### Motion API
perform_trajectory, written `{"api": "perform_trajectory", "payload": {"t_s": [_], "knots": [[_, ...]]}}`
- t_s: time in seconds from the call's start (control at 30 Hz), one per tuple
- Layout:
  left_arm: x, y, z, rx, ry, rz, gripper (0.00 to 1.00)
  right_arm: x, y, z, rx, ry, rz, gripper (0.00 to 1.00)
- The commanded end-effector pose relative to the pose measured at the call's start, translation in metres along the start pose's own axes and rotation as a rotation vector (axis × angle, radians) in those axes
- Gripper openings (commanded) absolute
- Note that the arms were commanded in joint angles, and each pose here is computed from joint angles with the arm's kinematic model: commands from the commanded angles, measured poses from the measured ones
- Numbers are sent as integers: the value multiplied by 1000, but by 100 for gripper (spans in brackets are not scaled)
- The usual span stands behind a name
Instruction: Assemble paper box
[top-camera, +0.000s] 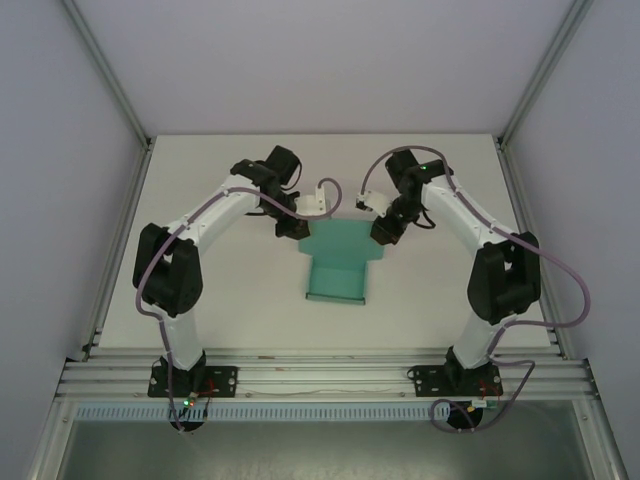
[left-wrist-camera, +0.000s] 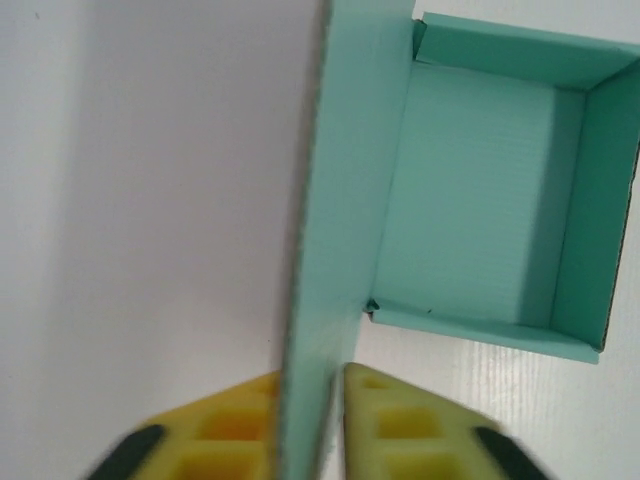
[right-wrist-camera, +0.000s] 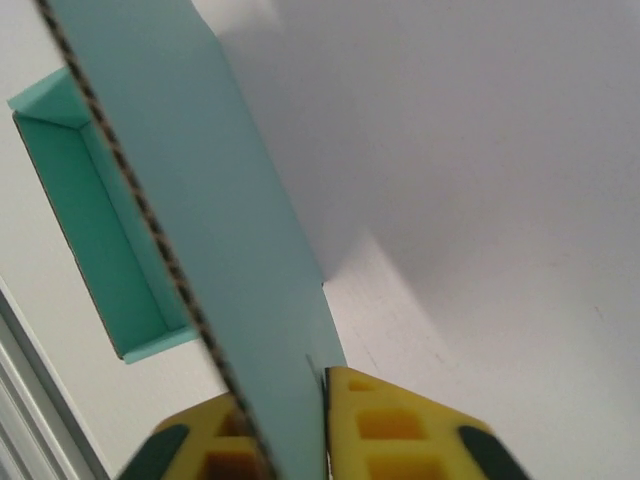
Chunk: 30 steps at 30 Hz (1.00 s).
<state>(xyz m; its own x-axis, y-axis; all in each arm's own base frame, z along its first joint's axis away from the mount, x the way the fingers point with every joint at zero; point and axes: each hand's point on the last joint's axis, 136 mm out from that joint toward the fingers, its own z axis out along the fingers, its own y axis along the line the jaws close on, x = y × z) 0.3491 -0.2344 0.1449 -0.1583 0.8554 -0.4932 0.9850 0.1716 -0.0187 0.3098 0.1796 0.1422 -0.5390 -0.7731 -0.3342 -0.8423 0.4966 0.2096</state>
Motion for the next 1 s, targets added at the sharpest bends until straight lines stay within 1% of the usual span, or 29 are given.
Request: {"api": "perform_trajectory", "payload": {"t_s": [0.0,0.03,0.1,0.2,0.23,0.33,0.47,0.53,0.63,0.73,0.87,0.93,0.97], "knots": [[-3,3,4,-10,14,-34,3,1,-5,-5,38,10,53,3],[-6,6,4,-26,12,-49,0,0,-10,-4,73,8,73,0],[-10,17,4,-85,11,-93,0,-6,-23,-8,174,-26,130,0],[-19,37,1,-183,-7,-175,0,-24,-41,-25,333,-133,238,0],[-21,46,-2,-227,-20,-223,0,-32,-46,-34,378,-185,288,0],[-31,69,-11,-330,-68,-371,0,-50,-64,-57,487,-357,537,0],[-45,89,-22,-411,-172,-625,0,-65,-71,-62,568,-528,770,0],[-47,98,-24,-452,-224,-734,0,-71,-75,-60,579,-618,880,0],[-50,104,-18,-461,-308,-881,0,-79,-85,-50,556,-748,1038,0],[-53,105,-7,-457,-366,-977,0,-79,-93,-40,582,-806,1162,0],[-56,102,2,-457,-400,-1043,0,-93,-93,-38,607,-866,1202,0],[-57,101,5,-444,-422,-1069,0,-100,-91,-33,596,-874,1198,0],[-53,102,6,-466,-424,-1088,0,-103,-90,-29,588,-876,1190,0]]}}
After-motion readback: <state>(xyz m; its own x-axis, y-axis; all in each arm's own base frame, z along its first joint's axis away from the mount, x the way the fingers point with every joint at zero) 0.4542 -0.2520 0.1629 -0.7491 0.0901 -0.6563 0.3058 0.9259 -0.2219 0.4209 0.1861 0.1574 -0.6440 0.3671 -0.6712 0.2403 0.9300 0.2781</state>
